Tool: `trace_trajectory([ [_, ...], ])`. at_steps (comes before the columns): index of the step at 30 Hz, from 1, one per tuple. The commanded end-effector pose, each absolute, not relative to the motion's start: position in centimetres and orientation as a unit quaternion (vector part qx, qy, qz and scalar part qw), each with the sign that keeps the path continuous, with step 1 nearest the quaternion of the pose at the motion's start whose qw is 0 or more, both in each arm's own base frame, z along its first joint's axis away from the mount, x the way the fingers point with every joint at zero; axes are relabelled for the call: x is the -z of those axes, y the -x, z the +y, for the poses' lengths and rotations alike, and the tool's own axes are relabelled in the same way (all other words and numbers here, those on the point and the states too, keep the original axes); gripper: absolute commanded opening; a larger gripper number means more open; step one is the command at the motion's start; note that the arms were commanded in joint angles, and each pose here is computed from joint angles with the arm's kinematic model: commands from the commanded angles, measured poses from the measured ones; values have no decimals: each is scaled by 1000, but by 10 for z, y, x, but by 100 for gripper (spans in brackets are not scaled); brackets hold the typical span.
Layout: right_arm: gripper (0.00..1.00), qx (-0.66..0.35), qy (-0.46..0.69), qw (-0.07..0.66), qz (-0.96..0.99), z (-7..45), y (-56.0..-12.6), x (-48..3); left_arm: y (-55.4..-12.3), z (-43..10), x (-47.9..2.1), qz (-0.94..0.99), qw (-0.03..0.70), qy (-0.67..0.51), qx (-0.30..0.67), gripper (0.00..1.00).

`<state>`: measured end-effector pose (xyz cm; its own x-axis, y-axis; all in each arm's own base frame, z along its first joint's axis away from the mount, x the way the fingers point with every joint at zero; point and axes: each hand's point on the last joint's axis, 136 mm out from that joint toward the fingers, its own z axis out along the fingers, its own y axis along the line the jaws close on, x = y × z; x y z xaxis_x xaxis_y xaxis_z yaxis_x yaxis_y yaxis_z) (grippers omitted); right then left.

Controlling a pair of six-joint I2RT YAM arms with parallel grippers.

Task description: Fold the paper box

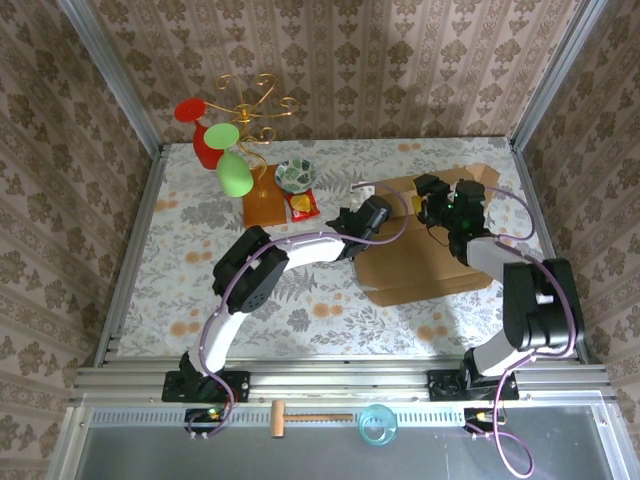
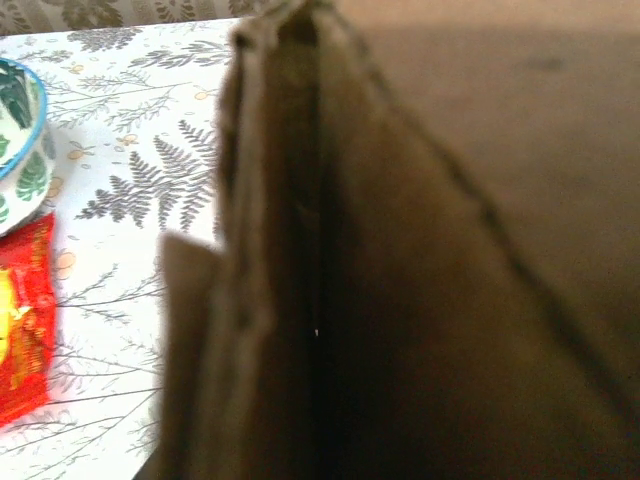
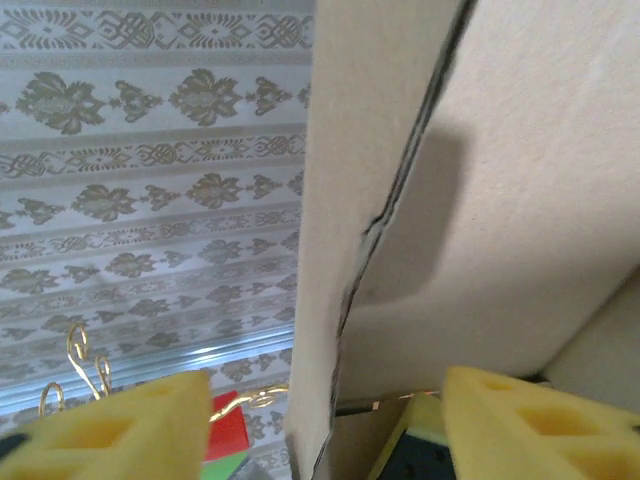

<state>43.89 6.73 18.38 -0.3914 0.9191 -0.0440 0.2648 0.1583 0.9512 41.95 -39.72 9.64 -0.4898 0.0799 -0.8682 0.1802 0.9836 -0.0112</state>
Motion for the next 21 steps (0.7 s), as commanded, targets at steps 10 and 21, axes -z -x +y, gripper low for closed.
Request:
trace_trajectory([
  [10,64,-376,-443,396,711,23,-405,-261,-411,-306,-132,868,481,-122,-11,0],
  [21,57,-301,-374,328,814,23,-442,-231,-411,-291,-152,877,466,-119,13,0],
])
